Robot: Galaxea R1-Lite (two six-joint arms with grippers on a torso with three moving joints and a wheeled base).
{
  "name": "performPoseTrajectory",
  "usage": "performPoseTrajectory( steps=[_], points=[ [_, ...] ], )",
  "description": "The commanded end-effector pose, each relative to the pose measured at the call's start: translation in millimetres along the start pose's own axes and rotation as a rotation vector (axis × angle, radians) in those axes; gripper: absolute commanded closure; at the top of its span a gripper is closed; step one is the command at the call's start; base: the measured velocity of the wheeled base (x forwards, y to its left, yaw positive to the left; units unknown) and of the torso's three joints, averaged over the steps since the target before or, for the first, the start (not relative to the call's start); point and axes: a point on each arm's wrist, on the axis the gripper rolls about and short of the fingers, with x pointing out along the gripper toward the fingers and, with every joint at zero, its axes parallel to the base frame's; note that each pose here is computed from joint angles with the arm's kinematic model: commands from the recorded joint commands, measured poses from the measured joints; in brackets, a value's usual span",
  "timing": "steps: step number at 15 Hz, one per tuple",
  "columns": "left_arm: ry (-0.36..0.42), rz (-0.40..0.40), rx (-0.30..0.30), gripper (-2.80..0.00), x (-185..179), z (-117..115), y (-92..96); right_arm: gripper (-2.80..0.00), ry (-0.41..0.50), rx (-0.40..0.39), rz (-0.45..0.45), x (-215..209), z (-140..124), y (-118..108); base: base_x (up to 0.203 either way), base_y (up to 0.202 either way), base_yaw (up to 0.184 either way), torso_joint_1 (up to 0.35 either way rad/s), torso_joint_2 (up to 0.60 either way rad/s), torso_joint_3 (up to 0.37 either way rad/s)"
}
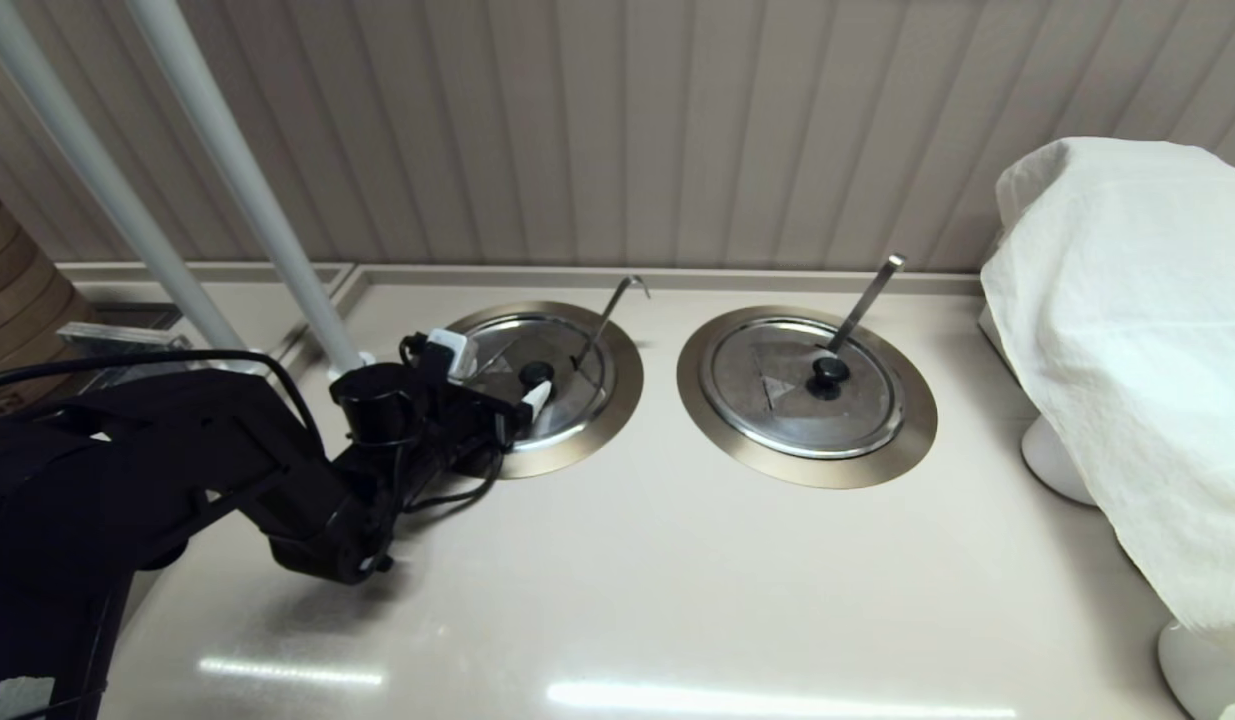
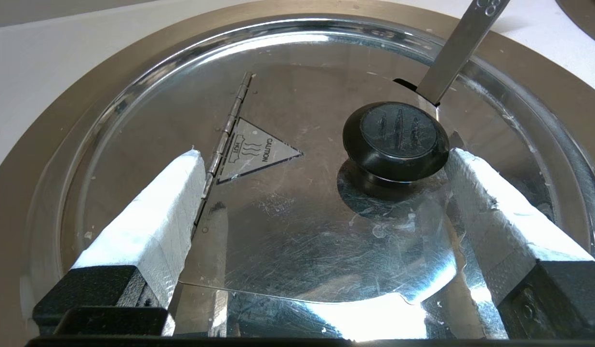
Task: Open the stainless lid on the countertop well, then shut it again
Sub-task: Open the lid
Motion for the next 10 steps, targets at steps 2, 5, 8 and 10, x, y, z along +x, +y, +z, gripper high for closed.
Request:
performPoseTrajectory(
  steps=[2,5,8,10],
  points=[
    [0.025,-0.016,0.011,-2.80,-4,-8,-3.2,-2.80,-0.001,-0.001,0.000,0,0,0,0.000,0.000,0.000,0.000,0.00,0.000],
    [0.033,-0.019,0.023,-2.80,-1,-12,-7.2,-2.80,-0.001,0.000,0.000,0,0,0,0.000,0.000,0.000,0.000,0.00,0.000],
    [0.010,-0.009,0.024,-2.80,3,-7,-5.5,-2.80,-0.001,0.000,0.000,0,0,0,0.000,0.000,0.000,0.000,0.00,0.000],
    [-0.010,0.025,0.024,-2.80,4,-1,-3.3,-2.80,-0.001,-0.001,0.000,0,0,0,0.000,0.000,0.000,0.000,0.00,0.000]
  ],
)
